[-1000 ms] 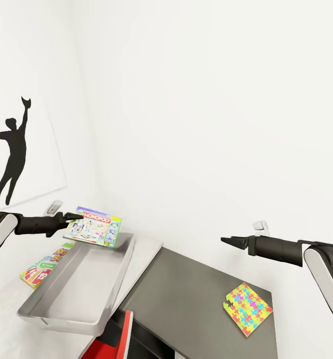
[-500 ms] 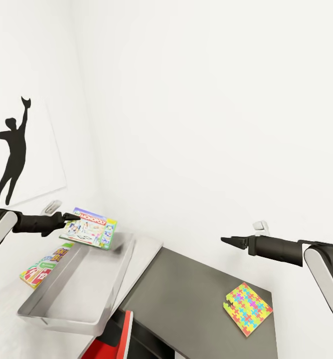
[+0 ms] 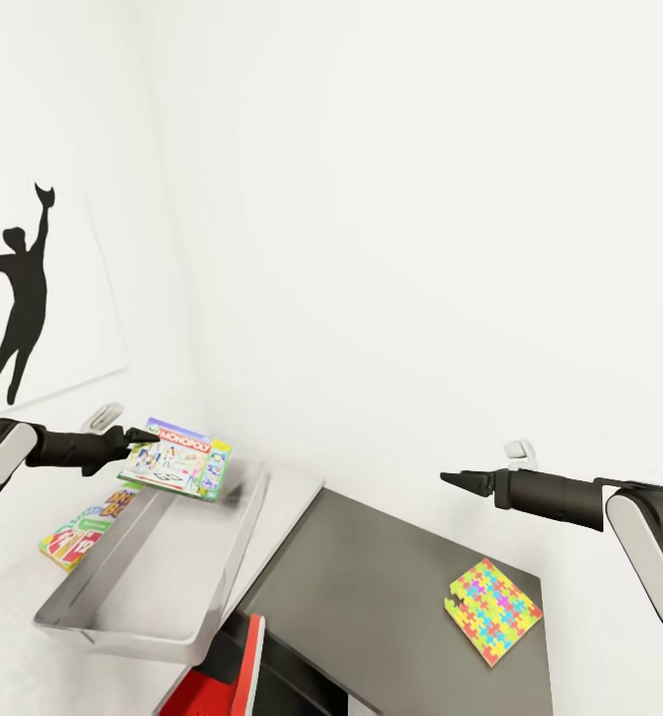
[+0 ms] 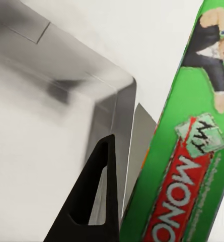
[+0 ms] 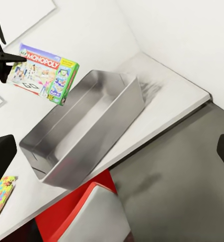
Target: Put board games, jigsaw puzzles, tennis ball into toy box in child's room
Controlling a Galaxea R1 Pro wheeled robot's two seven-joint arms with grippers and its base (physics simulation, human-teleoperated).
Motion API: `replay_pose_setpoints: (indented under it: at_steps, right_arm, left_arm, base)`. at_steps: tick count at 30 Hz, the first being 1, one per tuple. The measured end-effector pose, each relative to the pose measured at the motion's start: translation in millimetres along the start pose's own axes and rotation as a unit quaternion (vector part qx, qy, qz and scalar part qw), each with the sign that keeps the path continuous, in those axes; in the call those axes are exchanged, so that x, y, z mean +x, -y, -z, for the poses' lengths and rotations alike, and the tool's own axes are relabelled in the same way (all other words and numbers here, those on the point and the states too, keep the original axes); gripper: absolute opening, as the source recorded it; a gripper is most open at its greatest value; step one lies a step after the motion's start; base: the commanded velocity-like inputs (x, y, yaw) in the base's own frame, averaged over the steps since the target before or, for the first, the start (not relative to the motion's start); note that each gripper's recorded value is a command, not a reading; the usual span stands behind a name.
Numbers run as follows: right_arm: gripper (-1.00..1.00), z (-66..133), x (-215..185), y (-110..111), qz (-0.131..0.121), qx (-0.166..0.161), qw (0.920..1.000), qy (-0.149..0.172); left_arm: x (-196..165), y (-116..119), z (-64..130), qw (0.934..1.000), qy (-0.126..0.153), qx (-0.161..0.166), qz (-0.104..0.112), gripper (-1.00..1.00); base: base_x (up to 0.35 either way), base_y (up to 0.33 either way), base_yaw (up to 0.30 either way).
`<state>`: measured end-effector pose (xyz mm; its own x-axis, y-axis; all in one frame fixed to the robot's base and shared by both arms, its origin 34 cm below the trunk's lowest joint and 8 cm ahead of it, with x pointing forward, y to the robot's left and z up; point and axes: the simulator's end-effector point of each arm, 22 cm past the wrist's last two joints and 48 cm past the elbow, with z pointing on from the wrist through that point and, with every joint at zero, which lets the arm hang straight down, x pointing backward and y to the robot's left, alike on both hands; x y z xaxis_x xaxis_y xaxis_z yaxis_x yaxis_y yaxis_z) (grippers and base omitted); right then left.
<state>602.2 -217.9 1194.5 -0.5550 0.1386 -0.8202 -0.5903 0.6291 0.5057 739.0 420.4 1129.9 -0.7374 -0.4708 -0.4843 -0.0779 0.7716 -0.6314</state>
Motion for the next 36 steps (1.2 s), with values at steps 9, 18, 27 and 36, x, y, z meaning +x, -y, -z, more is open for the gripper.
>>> replay_pose_setpoints:
  at_steps: [9, 18, 27, 36]
  right_arm:
    - [1.00, -3.3, 4, 5, -0.005, 0.001, 1.0000, -0.005]
    - [1.00, -7.1, 9, 10, -0.011, 0.002, 0.9999, -0.010]
    - [1.00, -10.5, 14, 16, -0.017, 0.003, 0.9998, -0.014]
    - [1.00, -13.6, 18, 21, -0.022, 0.004, 0.9996, -0.019]
  left_arm:
    - [-1, -6, -6.5, 0.9997, -0.006, 0.001, 0.024, -1.00]
    - [-2, -9, -12.3, 0.9995, -0.010, 0.001, 0.030, -1.00]
    - [-2, -7, -19.5, 0.9994, -0.015, 0.003, 0.032, -1.00]
    - [-5, -4, -25.1, 0.9993, -0.018, 0.007, 0.033, -1.00]
  base:
    - [0.000, 0.000, 0.000]
    - [0.000, 0.000, 0.000]
    - [0.000, 0.000, 0.000]
    - [0.000, 0.000, 0.000]
